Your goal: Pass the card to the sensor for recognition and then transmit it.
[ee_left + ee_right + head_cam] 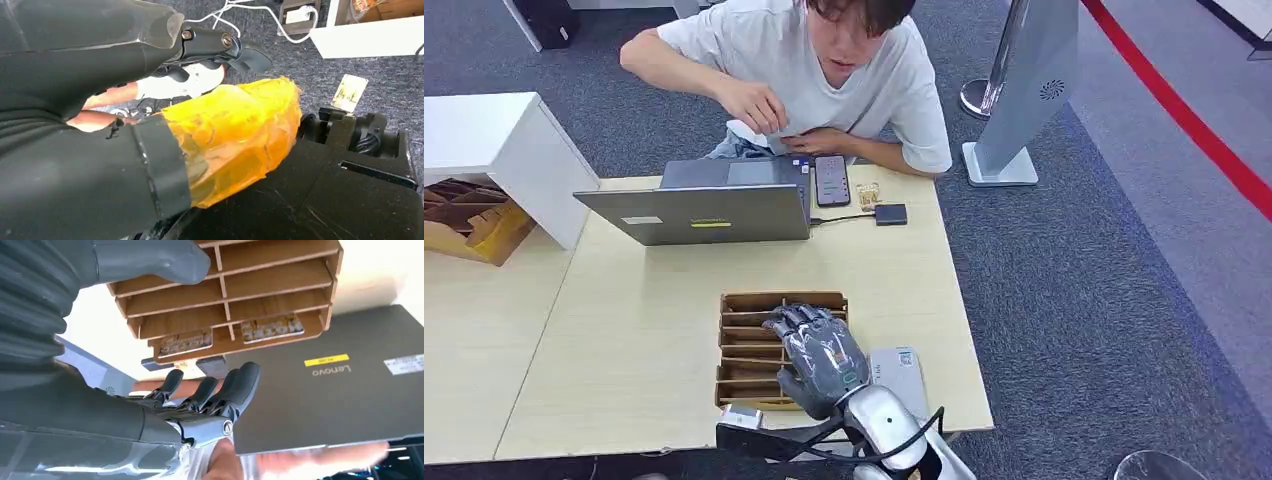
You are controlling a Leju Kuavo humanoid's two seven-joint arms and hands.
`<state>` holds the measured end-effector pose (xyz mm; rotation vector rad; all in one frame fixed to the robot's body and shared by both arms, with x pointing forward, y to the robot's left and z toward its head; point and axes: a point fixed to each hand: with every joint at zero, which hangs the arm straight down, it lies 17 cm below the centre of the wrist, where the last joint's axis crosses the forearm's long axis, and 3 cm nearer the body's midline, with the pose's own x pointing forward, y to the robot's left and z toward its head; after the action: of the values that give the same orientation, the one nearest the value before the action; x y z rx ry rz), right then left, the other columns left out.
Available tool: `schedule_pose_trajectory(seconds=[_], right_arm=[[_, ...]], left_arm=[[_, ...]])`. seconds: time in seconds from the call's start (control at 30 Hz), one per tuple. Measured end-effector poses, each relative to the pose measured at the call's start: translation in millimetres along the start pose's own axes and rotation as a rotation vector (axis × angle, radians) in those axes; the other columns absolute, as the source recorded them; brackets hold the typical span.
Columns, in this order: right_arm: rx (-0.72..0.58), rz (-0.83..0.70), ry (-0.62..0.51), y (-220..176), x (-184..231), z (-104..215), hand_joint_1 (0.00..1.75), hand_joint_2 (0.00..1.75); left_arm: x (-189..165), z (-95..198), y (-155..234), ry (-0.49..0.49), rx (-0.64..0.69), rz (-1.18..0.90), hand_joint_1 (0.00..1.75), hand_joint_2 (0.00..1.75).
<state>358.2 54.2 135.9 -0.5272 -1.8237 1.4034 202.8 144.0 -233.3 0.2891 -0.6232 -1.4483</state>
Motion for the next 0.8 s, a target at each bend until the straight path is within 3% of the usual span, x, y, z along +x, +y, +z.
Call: schedule_pose_trajectory(seconds=[0.37, 0.8], right_arm=[[-0.061, -0.002, 0.003, -22, 0, 1, 0.56, 1.75], [-0.042, 0.03, 0.066, -12, -25, 3, 0.51, 1.75]], left_arm=[[1, -1, 1, -0.012, -0.009, -0.035, 0.0, 0.0], [8, -1, 2, -0.03, -0.024, -0.078, 0.0, 0.0]])
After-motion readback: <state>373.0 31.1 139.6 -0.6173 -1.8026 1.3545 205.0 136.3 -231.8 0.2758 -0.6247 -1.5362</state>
